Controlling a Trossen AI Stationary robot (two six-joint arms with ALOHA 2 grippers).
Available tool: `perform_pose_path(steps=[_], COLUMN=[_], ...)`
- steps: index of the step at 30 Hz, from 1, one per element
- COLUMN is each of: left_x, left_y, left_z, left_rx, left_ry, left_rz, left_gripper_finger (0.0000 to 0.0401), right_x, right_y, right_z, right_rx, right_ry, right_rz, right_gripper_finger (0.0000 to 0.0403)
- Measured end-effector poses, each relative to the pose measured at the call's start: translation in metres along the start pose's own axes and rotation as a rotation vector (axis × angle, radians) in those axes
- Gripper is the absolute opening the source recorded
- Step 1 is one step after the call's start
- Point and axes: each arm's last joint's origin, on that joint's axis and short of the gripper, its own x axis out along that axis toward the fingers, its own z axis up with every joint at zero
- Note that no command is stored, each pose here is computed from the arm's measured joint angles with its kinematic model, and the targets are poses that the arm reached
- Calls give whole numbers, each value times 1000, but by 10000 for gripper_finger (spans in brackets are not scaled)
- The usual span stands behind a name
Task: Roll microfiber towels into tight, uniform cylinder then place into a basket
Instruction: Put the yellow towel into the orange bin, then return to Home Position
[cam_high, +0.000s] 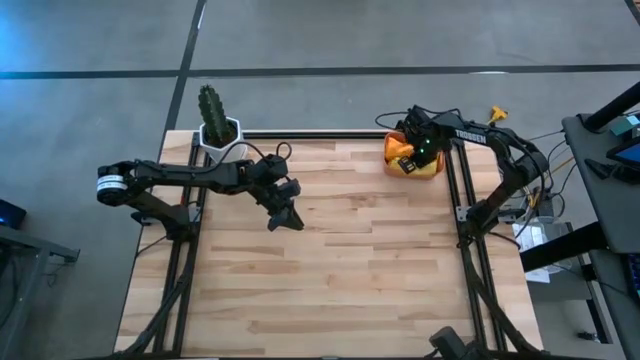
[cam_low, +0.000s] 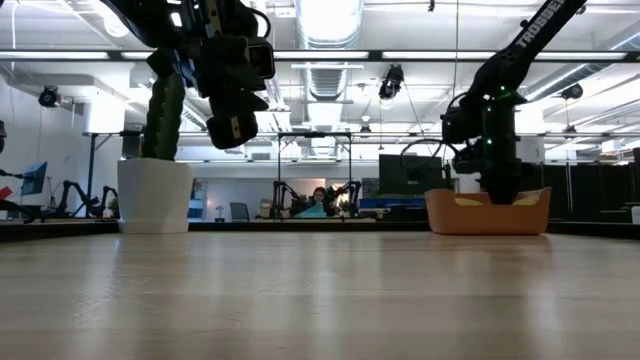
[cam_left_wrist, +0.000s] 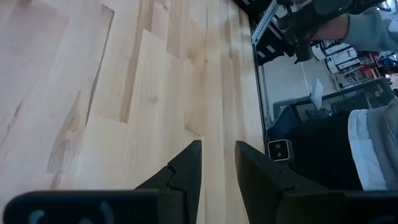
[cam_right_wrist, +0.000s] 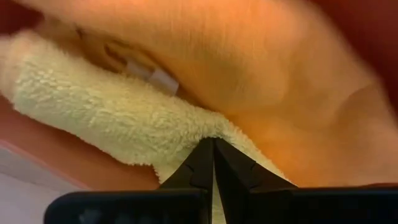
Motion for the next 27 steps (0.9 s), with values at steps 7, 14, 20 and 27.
perform_pose_path(steps=[7, 14, 20, 27], left_x=[-1, -1, -3, -9], left_y=[-1, -2, -3, -5], left_z=[0, 0, 0, 2], left_rx=[2, 3, 7, 17], left_ry=[-1, 4, -1, -27], left_rz=[-4, -21, -23, -15], left_gripper_finger=[81, 81, 81, 81], right_x=[14, 1, -26, -49], right_y=[1, 2, 2, 4], right_z=[-11, -1, 9, 11], right_rx=[30, 21, 14, 10], right_ry=[41, -22, -88, -94], right_rz=[45, 49, 53, 124], right_gripper_finger=[8, 8, 8, 8])
